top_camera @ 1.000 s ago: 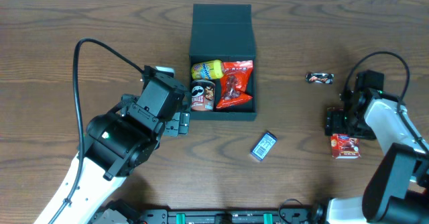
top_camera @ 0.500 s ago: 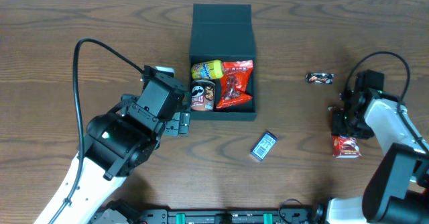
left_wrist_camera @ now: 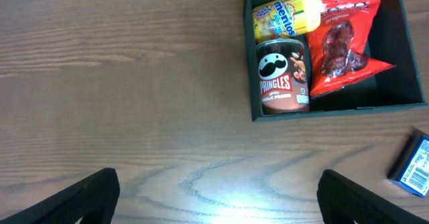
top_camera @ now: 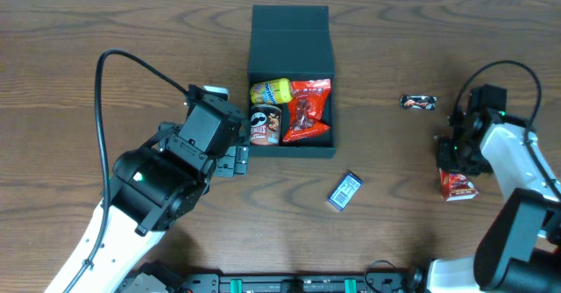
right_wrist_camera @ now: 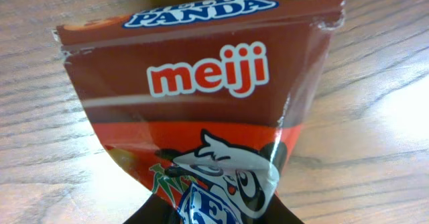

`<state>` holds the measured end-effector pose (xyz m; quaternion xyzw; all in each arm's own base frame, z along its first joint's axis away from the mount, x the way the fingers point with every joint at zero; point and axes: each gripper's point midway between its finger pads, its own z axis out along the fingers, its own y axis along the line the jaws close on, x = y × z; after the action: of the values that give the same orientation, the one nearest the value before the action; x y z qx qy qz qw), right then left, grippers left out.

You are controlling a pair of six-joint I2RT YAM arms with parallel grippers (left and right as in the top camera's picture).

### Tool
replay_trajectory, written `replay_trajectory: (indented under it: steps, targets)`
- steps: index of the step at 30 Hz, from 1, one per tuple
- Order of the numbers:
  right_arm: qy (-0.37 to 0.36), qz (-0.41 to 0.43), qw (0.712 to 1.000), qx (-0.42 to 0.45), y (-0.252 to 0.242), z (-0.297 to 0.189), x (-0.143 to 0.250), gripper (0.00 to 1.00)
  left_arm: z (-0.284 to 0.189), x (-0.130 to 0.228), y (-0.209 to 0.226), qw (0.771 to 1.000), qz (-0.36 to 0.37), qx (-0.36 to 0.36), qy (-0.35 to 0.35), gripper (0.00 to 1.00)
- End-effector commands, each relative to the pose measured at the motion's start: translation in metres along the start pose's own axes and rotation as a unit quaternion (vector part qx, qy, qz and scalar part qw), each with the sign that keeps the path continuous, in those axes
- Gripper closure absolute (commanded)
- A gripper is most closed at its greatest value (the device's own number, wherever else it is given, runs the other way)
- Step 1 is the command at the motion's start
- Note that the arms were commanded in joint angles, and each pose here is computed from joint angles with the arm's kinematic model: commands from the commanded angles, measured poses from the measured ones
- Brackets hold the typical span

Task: Pack container
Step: 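Carry the Hello Panda box into the black box with the right gripper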

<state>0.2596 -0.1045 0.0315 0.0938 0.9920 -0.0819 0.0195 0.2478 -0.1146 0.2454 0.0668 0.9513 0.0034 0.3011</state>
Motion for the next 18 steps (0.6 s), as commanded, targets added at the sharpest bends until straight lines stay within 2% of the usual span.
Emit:
replay_trajectory:
  steps: [1, 4, 7, 12, 15, 18]
  targets:
    - [-0.01, 0.019, 1.0, 0.001, -0.006, -0.015, -0.013, 0.98, 0.001, 0.001, 0.0, 1.0, 0.004, -0.001, 0.003, 0.05]
    - [-0.01, 0.068, 0.998, -0.008, -0.006, -0.039, -0.022, 0.99, 0.002, 0.001, 0.0, 1.0, 0.01, -0.001, 0.003, 0.05]
    - [-0.017, 0.095, 0.992, -0.077, 0.013, -0.07, -0.035, 0.98, 0.001, 0.001, 0.001, 1.0, 0.011, -0.002, 0.002, 0.05]
    - [-0.01, 0.079, 0.977, -0.2, 0.049, -0.124, -0.037, 0.98, 0.001, 0.001, 0.001, 1.0, 0.011, -0.003, 0.002, 0.05]
    - [-0.009, 0.064, 0.971, -0.231, 0.066, -0.147, -0.027, 0.98, 0.001, 0.001, 0.002, 1.0, 0.011, -0.005, 0.002, 0.05]
    - [-0.039, 0.037, 0.967, -0.25, 0.089, -0.175, -0.018, 0.98, 0.0, 0.001, 0.008, 1.0, 0.012, -0.02, -0.001, 0.05]
